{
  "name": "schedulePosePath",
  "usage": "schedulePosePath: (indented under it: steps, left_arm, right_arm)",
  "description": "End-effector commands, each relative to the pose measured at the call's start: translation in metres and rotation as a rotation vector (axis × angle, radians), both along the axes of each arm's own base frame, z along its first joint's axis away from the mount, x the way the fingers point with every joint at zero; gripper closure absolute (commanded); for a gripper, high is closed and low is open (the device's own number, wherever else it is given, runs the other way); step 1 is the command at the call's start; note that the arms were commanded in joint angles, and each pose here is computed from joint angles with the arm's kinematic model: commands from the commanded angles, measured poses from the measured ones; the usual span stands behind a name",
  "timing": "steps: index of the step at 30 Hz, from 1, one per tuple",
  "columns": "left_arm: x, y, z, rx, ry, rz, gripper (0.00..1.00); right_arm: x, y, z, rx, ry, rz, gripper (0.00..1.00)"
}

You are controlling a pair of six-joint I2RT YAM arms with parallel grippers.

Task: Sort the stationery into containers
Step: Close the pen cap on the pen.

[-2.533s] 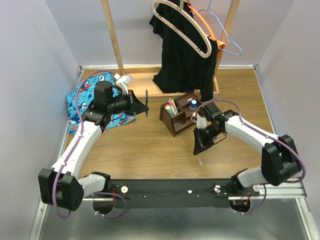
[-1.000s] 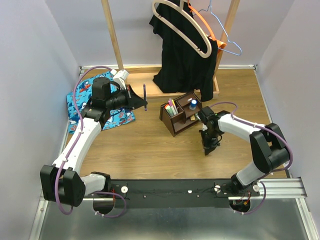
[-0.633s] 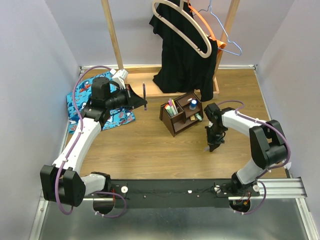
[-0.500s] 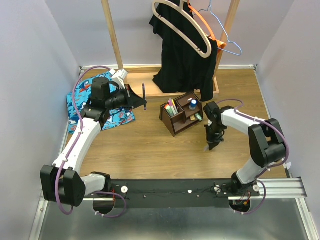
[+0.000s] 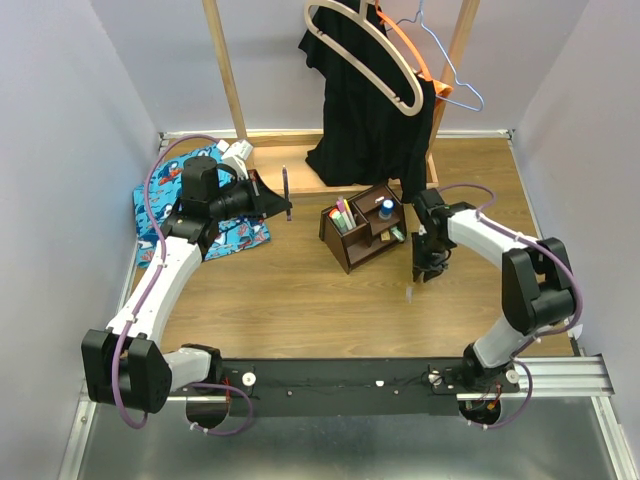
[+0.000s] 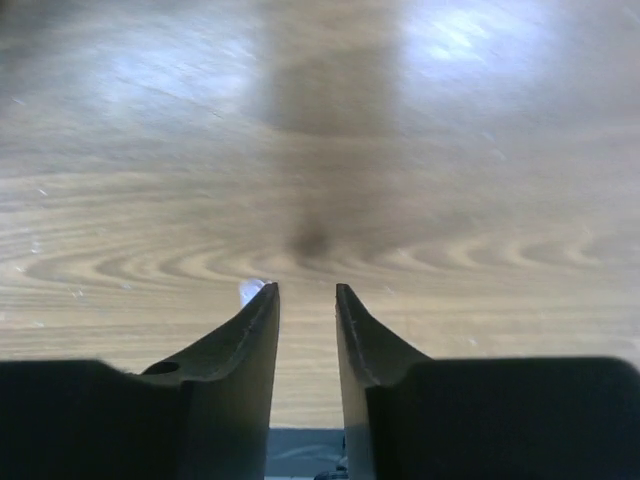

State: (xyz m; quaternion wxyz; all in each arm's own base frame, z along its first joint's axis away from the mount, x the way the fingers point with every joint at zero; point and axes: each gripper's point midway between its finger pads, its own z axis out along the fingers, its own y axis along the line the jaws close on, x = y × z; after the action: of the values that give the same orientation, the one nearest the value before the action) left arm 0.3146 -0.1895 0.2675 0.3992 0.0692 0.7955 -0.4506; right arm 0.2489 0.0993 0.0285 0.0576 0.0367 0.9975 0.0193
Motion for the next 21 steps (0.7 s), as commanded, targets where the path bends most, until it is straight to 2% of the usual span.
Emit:
schedulePosePath:
  steps: [1,2,5,21]
  left_arm:
    - [0.003,0.001,0.007,-0.010,-0.014,0.007,1.00]
    - [0.003,0.001,0.007,-0.011,-0.012,0.007,1.00]
    - [0.005,0.001,0.008,-0.011,-0.016,0.010,1.00]
    - [0.003,0.003,-0.001,-0.003,0.000,0.018,1.00]
  right_arm:
    - [-0.012,-0.010,0.016,0.008,-0.009,-0.080,0.62]
    - [-0.014,0.000,0.018,0.064,0.003,-0.085,0.57]
    - [-0.013,0.010,0.020,0.112,0.005,-0.120,0.51]
    - [-0.026,0.017,-0.006,0.134,0.115,-0.158,0.56]
